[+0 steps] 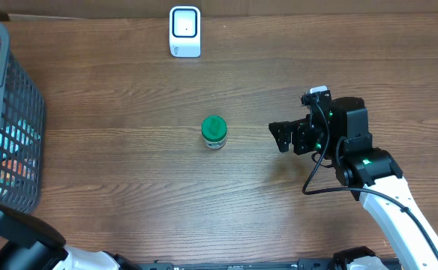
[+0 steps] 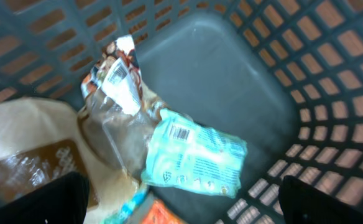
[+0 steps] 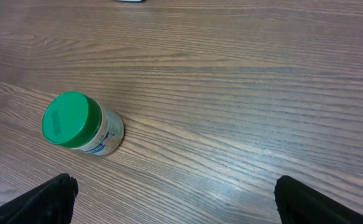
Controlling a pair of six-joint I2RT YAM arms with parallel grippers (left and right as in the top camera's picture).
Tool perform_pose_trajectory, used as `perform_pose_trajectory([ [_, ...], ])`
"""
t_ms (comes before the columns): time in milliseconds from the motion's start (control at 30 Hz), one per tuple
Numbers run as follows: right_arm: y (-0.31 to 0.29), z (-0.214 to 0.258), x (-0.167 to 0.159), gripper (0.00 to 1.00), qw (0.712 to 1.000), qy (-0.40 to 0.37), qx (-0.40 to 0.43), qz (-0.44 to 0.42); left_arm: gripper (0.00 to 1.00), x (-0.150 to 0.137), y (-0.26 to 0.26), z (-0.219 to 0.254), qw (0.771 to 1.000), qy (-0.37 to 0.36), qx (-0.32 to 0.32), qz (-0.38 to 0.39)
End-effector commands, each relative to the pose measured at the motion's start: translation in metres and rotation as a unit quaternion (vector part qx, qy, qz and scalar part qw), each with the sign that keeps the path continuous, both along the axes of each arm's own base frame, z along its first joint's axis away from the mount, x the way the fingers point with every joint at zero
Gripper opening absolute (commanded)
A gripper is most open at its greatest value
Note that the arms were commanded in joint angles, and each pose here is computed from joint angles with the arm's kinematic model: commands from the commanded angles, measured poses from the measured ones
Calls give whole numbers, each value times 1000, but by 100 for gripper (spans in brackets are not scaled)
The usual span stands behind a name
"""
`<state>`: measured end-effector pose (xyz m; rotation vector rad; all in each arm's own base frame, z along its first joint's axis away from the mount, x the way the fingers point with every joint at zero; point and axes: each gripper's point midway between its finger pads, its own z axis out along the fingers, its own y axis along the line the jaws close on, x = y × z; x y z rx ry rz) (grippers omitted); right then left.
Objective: Scan the item barcode
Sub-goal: 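Reach the left gripper into the basket and grasp the mint-green packet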
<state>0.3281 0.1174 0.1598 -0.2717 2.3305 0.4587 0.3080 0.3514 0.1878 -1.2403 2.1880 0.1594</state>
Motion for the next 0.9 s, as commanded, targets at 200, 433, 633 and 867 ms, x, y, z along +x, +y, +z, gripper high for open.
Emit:
perform_pose_trajectory([
  [200,1,7,1,100,1000,0,5,0,99,18,7,-88,997,39,-52,-47],
  [433,1,7,1,100,1000,1,4,0,99,22,-2,-143,990,56,-112,-59],
  [633,0,6,-1,100,1000,4,4,0,85,35,-8,-161,988,43,-128,-80],
  [867,0,6,-1,100,1000,4,4,0,37,47,-16,-160,987,40,-123,-95],
])
